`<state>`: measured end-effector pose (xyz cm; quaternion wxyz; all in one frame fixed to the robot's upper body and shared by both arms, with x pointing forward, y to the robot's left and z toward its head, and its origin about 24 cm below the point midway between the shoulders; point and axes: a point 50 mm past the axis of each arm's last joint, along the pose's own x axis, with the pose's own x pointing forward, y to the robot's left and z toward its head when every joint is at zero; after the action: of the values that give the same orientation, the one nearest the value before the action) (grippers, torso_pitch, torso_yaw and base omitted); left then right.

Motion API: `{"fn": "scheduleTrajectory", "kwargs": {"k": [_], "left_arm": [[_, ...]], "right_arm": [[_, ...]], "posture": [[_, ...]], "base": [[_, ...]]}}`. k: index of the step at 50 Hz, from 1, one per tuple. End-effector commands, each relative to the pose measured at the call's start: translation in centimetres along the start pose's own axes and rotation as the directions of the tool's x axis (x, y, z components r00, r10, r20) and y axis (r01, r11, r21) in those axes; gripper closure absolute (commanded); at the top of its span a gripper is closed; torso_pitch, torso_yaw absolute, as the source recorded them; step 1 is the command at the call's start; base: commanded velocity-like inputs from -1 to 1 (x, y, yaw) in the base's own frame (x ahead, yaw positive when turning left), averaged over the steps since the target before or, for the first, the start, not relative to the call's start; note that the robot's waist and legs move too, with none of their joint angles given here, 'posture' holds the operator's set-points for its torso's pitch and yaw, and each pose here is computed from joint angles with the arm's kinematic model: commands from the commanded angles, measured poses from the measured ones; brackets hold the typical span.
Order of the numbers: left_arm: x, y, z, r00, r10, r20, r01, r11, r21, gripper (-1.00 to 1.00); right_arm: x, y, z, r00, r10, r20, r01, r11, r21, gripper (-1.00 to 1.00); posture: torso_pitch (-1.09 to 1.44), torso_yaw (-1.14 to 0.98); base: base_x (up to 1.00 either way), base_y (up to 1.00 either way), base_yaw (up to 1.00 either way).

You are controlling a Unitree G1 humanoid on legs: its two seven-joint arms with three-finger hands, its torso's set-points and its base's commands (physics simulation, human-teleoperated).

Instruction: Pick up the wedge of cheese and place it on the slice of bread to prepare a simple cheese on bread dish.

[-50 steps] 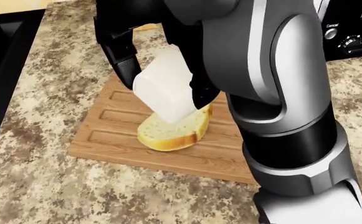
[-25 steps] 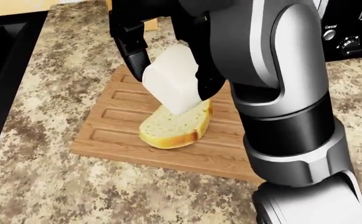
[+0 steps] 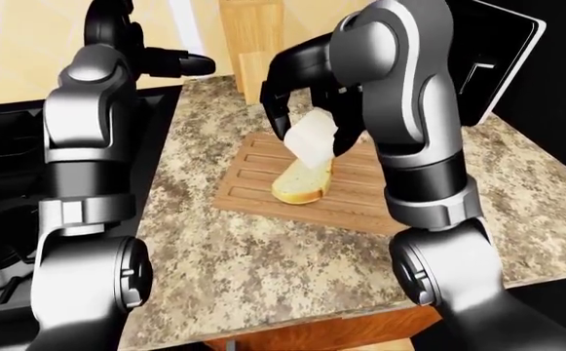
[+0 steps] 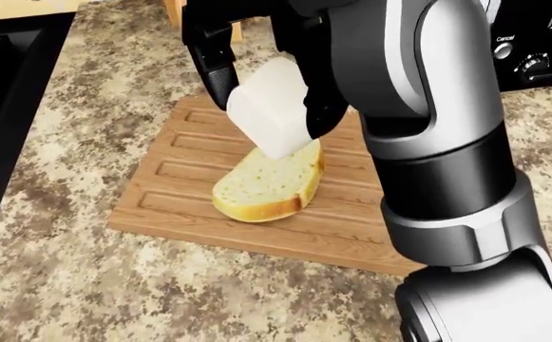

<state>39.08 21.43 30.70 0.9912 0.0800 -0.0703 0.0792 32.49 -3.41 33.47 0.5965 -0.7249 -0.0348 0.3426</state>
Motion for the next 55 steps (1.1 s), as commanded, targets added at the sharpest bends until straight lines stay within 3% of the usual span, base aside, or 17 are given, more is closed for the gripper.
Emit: {"fn": "scheduleTrajectory", "kwargs": {"k": [1, 26, 51, 52, 53, 54, 55], "left_arm": [[-0.4, 0.5, 2.6, 0.995, 0.016, 0.103, -0.016, 1.0, -0.005, -1.0], [-0.4, 0.9, 2.0, 0.995, 0.024, 0.095, -0.023, 1.0, -0.015, -1.0], [-0.3, 0.8, 2.2, 0.995, 0.021, 0.096, -0.019, 1.0, -0.013, -1.0], [-0.3, 0.7, 2.2, 0.995, 0.02, 0.097, -0.019, 1.0, -0.013, -1.0], [-0.3, 0.7, 2.2, 0.995, 0.02, 0.097, -0.019, 1.0, -0.012, -1.0], [-0.3, 0.7, 2.2, 0.995, 0.019, 0.097, -0.018, 1.0, -0.011, -1.0], [-0.3, 0.7, 2.2, 0.995, 0.018, 0.097, -0.018, 1.0, -0.011, -1.0]], "right_arm": [[-1.3, -1.3, 0.3, 0.996, -0.085, -0.003, 0.085, 0.996, -0.023, 1.0], [0.9, 0.1, -0.1, 0.997, -0.083, 0.002, 0.083, 0.996, -0.018, 1.0], [1.7, 1.3, -0.7, 0.998, -0.064, -0.005, 0.064, 0.998, 0.003, 1.0], [1.7, 1.3, -0.7, 0.998, -0.063, -0.006, 0.063, 0.998, 0.004, 0.52], [1.7, 1.3, -0.7, 0.998, -0.063, -0.007, 0.063, 0.998, 0.005, 0.25], [1.7, 1.3, -0.8, 0.998, -0.063, -0.008, 0.063, 0.998, 0.005, 0.1], [1.6, 1.3, -0.8, 0.998, -0.062, -0.009, 0.062, 0.998, 0.006, -0.22]], "posture": [[0.0, 0.0], [0.0, 0.0], [0.0, 0.0], [0.0, 0.0], [0.0, 0.0], [0.0, 0.0], [0.0, 0.0]], "base": [[0.0, 0.0, 0.0], [0.0, 0.0, 0.0], [0.0, 0.0, 0.0], [0.0, 0.0, 0.0], [0.0, 0.0, 0.0], [0.0, 0.0, 0.0], [0.0, 0.0, 0.0]]}}
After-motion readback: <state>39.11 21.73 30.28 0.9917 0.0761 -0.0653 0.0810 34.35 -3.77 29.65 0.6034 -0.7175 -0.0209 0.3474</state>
